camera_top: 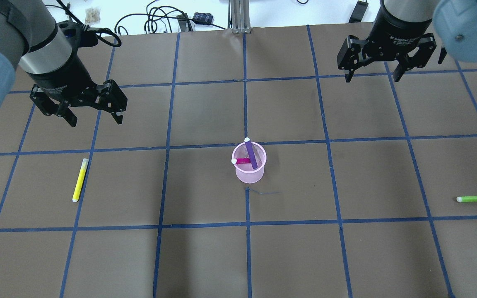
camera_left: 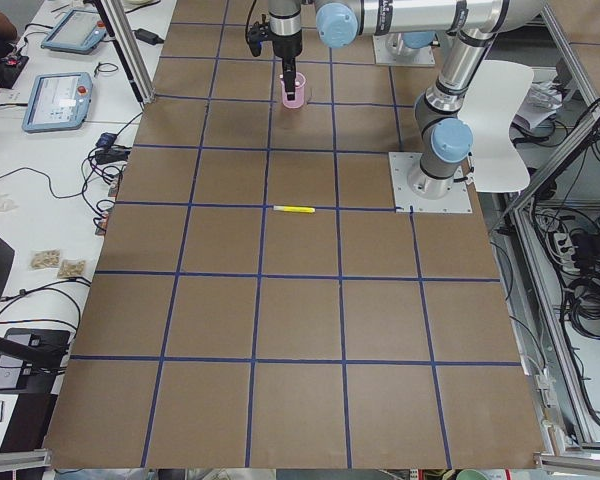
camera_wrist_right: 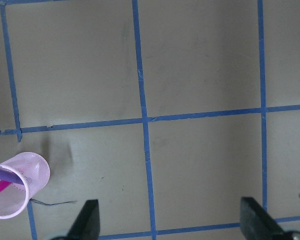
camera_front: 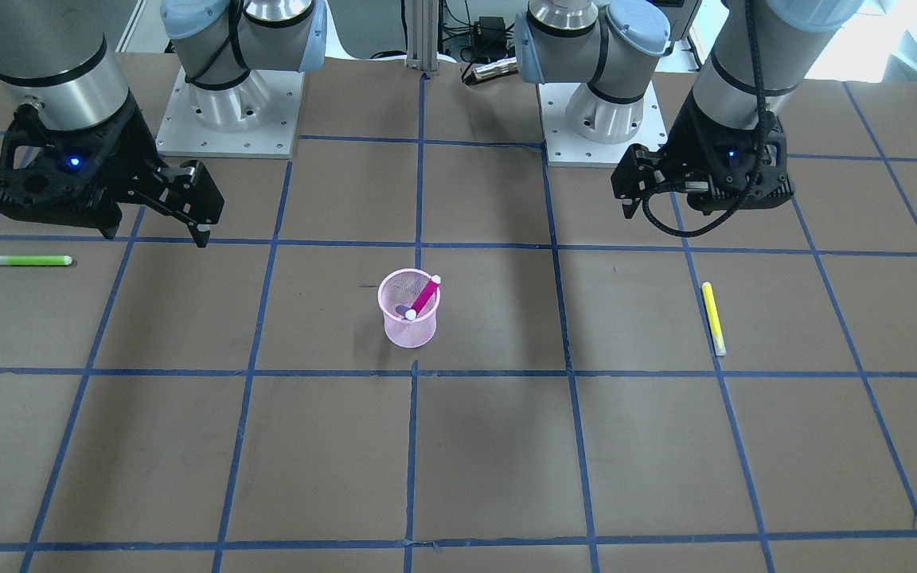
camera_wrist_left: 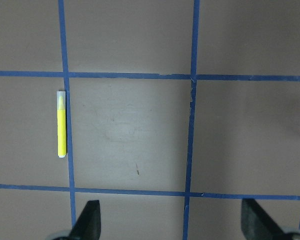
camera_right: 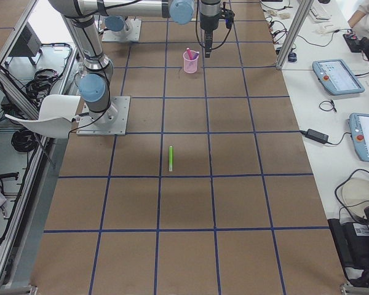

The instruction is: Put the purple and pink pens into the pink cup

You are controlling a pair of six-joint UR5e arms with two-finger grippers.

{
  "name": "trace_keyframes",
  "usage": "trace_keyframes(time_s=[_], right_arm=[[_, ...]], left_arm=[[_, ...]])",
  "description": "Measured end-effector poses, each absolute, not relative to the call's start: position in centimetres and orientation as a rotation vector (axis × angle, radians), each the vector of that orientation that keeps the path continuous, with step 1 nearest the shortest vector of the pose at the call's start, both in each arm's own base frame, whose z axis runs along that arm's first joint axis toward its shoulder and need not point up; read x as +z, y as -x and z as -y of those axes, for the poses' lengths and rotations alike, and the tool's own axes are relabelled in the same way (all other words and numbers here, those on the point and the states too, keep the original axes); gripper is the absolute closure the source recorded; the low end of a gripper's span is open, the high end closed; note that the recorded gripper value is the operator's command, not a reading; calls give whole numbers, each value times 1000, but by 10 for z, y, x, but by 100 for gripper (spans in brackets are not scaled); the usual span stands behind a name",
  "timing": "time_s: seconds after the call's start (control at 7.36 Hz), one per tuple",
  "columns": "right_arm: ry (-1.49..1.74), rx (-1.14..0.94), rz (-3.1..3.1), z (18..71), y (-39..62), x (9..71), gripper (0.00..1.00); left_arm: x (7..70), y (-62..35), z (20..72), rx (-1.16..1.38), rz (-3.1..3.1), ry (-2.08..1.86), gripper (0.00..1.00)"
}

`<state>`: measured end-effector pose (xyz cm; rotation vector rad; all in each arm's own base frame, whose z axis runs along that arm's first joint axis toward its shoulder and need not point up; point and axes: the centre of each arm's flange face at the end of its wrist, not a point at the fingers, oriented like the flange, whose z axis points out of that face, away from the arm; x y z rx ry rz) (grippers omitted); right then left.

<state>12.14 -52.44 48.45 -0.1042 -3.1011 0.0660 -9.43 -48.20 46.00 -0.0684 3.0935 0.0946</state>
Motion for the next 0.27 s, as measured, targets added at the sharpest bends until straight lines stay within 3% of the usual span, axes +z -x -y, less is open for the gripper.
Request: trace_keyframes(time_s=[0.27], right_arm=[[105,66,3100,524,-121,485,0]], left_arm=[[459,95,481,87,-3094,73,0]])
